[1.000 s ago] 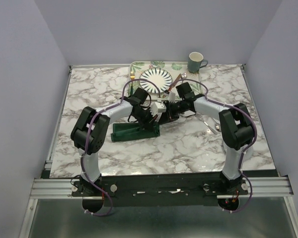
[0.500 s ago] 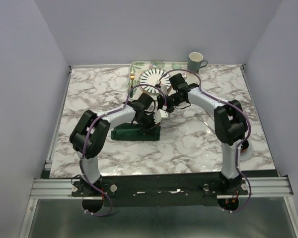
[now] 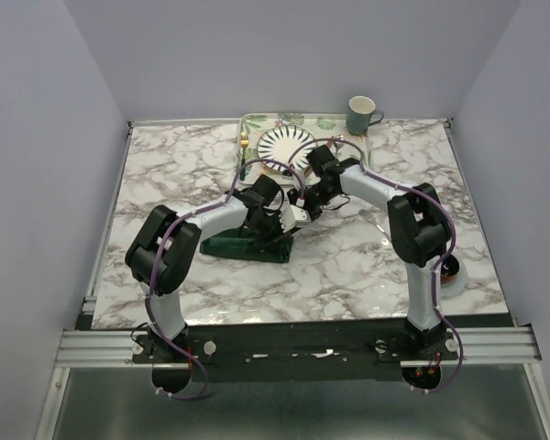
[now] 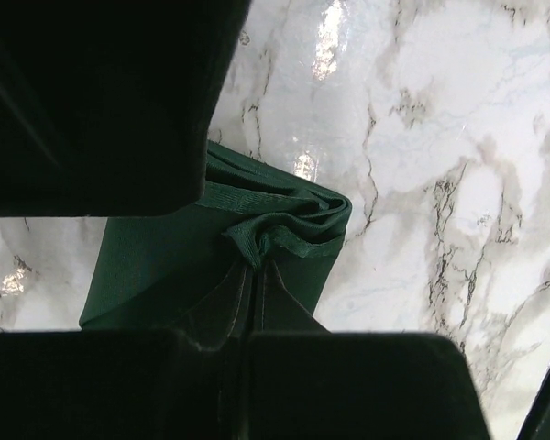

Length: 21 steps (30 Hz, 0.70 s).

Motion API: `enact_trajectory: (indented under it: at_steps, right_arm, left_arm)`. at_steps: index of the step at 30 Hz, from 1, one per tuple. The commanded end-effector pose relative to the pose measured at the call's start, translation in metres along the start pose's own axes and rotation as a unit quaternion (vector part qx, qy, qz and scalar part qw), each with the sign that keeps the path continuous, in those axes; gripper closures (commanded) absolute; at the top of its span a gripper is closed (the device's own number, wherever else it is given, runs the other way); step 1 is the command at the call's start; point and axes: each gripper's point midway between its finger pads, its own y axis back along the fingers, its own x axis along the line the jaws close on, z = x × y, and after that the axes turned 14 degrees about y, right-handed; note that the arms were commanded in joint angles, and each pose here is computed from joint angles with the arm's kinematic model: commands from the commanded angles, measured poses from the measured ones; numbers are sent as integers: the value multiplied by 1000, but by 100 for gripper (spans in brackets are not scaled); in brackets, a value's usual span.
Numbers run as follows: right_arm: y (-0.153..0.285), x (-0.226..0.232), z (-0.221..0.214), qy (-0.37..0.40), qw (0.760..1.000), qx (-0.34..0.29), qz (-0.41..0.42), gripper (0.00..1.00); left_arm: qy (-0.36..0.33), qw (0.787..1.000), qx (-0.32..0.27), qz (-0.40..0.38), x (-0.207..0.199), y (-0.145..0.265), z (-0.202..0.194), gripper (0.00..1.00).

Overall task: Fold the napkin into a case and place the utensils inside
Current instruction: Stuff the top corner of the smaller-rectangle-folded napkin at the center of the board.

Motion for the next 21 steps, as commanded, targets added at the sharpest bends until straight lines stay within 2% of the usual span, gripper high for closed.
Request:
enact_trajectory:
  at_steps: [1, 5, 9, 12, 16, 21]
  right_arm:
    - [-24, 7, -23, -31, 998, 43, 14, 74]
    - [1, 0, -7, -31, 999, 10, 4, 74]
    - [30, -30, -6, 53, 995, 9, -84, 73]
    - [37, -48, -8, 86, 989, 20, -120, 66]
    - [38, -33, -10, 81, 993, 48, -66, 66]
    - [21, 6, -9, 43, 998, 37, -1, 74]
  left_arm:
    - [-42, 998, -39, 27, 1, 4, 21, 100]
    - [-69, 996, -38, 46, -1, 7, 19, 100]
    - [-79, 994, -38, 62, 0, 7, 13, 100]
    - [-83, 994, -36, 68, -1, 6, 13, 100]
    - [-85, 993, -33, 75, -1, 3, 12, 100]
    - [-83, 993, -35, 82, 0, 3, 12, 100]
